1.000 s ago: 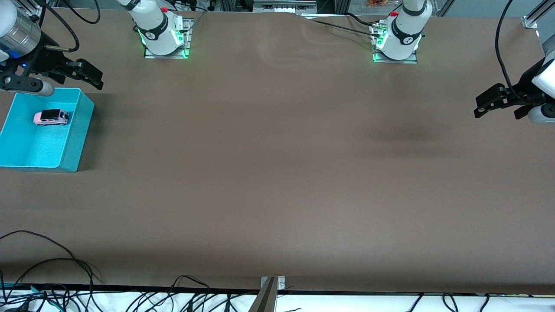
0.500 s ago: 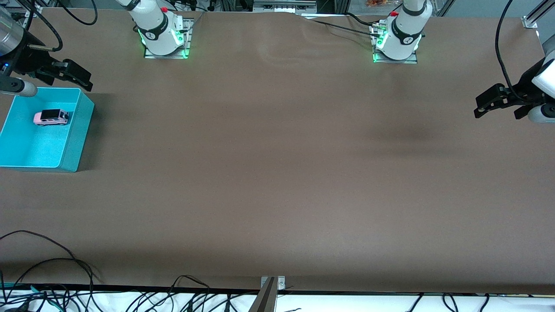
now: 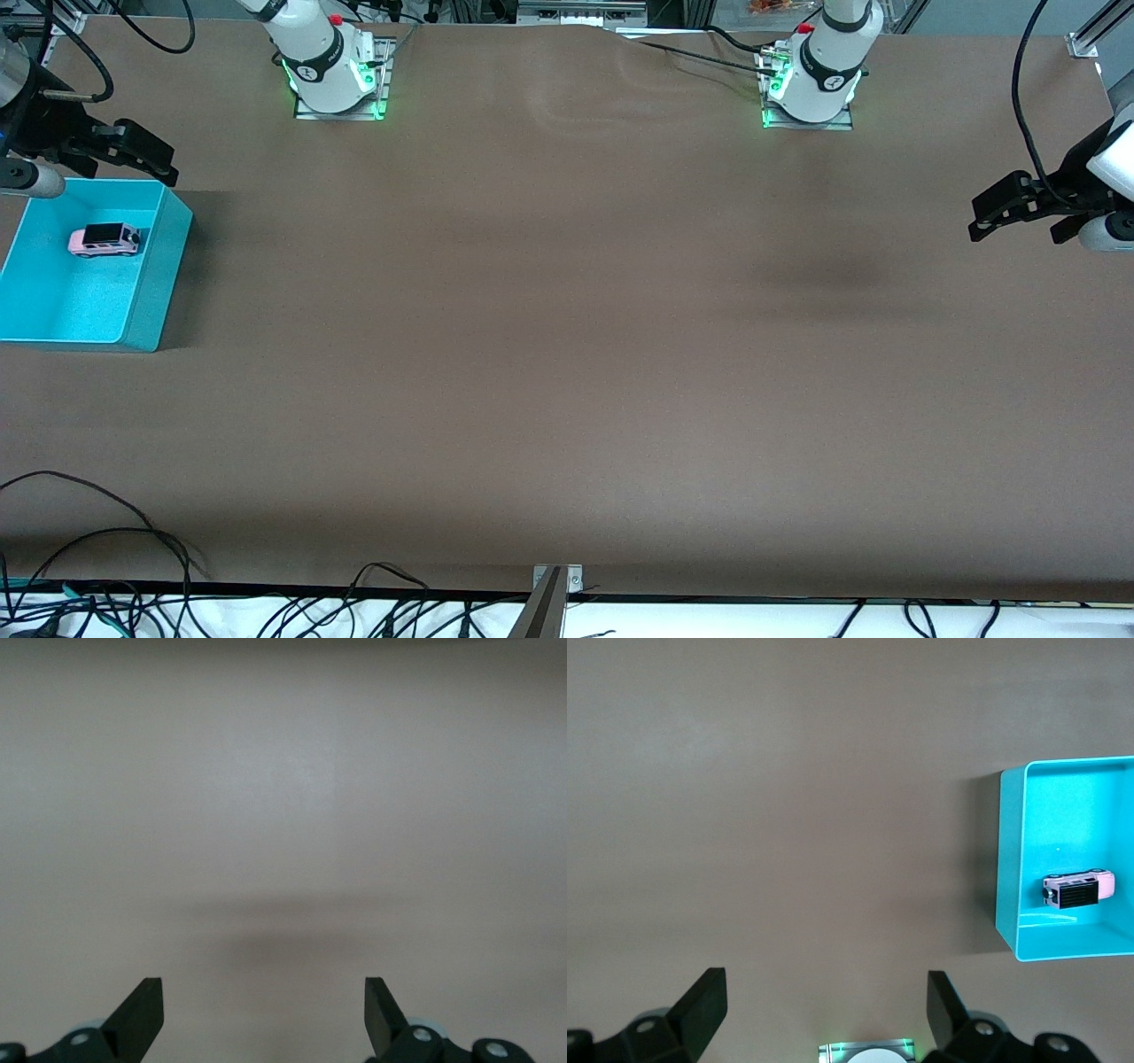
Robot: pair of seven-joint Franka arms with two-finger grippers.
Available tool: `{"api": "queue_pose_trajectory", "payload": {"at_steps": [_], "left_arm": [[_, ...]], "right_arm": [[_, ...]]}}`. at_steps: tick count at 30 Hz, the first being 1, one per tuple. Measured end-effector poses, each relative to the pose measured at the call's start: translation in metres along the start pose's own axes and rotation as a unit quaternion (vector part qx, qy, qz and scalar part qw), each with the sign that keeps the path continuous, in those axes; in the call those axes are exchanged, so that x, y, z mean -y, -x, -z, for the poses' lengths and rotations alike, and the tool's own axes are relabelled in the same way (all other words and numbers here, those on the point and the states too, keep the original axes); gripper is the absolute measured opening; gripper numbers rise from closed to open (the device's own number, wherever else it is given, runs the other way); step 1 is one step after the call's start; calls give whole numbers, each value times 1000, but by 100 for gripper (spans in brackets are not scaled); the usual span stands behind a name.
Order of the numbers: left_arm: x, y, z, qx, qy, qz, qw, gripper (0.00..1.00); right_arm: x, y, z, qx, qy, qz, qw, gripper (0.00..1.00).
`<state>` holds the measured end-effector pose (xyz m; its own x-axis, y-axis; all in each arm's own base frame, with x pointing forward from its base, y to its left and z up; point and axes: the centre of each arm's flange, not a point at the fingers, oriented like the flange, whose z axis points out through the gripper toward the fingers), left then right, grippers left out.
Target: Wind and store pink jeep toy
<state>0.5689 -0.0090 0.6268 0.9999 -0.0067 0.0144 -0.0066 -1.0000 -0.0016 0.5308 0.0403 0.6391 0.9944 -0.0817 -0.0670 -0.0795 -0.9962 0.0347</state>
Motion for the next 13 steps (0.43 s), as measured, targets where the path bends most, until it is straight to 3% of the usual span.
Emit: {"api": "queue_pose_trajectory", "payload": {"at_steps": [13], "left_arm": [[0,0,1,-1,1,0,1000,100]], "right_arm": [[-1,0,2,-1,0,1,1000,100]]}}
